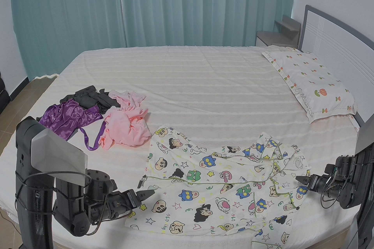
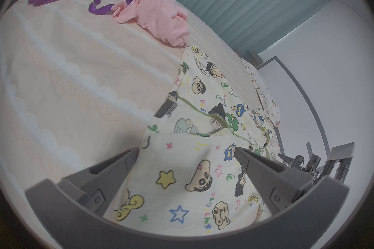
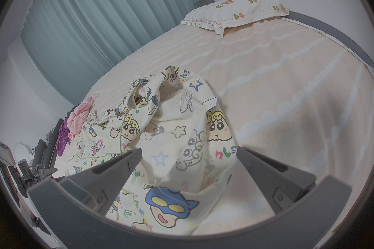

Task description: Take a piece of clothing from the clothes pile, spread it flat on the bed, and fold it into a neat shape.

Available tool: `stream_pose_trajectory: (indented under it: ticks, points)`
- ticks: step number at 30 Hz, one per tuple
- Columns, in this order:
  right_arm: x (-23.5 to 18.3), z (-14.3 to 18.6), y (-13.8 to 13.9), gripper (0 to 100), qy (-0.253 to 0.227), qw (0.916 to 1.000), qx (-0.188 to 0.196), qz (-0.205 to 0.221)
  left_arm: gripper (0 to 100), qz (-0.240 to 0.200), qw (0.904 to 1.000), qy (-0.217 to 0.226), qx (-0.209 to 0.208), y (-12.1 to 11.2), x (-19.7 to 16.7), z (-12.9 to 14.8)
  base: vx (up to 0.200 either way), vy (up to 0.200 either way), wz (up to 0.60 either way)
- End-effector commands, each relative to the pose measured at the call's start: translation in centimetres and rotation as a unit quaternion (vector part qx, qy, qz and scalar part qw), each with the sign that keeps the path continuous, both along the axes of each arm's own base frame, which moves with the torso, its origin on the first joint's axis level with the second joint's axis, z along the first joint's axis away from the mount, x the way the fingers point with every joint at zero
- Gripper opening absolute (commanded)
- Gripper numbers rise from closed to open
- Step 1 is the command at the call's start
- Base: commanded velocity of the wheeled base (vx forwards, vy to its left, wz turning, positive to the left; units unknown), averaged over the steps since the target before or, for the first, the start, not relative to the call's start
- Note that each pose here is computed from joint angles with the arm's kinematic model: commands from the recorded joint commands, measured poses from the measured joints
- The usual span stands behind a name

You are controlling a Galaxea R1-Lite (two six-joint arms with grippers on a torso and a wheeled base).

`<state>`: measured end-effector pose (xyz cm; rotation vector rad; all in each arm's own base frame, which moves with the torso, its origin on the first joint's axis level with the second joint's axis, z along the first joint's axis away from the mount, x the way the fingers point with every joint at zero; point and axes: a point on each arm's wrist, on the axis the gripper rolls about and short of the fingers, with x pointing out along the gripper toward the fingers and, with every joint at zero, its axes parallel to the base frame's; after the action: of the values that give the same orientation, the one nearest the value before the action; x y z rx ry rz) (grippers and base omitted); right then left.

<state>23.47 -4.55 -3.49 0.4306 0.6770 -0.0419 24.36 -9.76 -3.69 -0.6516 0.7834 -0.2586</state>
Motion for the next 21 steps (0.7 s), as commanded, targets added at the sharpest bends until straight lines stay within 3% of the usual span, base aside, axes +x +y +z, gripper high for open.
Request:
stream_pose_trajectory:
  ticks: [1,9,13,21]
  points:
    - [0.1,0.1,0.0,100,-0.008,1.0,-0.001,0.001,100,-0.001,0.9994,-0.032,-0.013,-0.4,1.0,0.7,0.0,0.0,0.0]
    - [0.1,0.1,0.0,100,-0.007,1.0,-0.001,0.001,100,-0.028,0.9987,-0.042,-0.012,-2.0,1.1,0.4,0.0,0.0,0.0]
    - [0.1,0.1,0.0,100,-0.006,1.0,-0.001,0.001,100,-0.026,0.9984,-0.044,0.024,-1.5,0.9,0.1,0.0,0.0,0.0]
    - [0.1,0.1,0.0,100,-0.006,1.0,-0.002,0.002,100,-0.027,0.9988,-0.023,0.034,-0.8,-0.5,0.1,0.0,0.0,0.0]
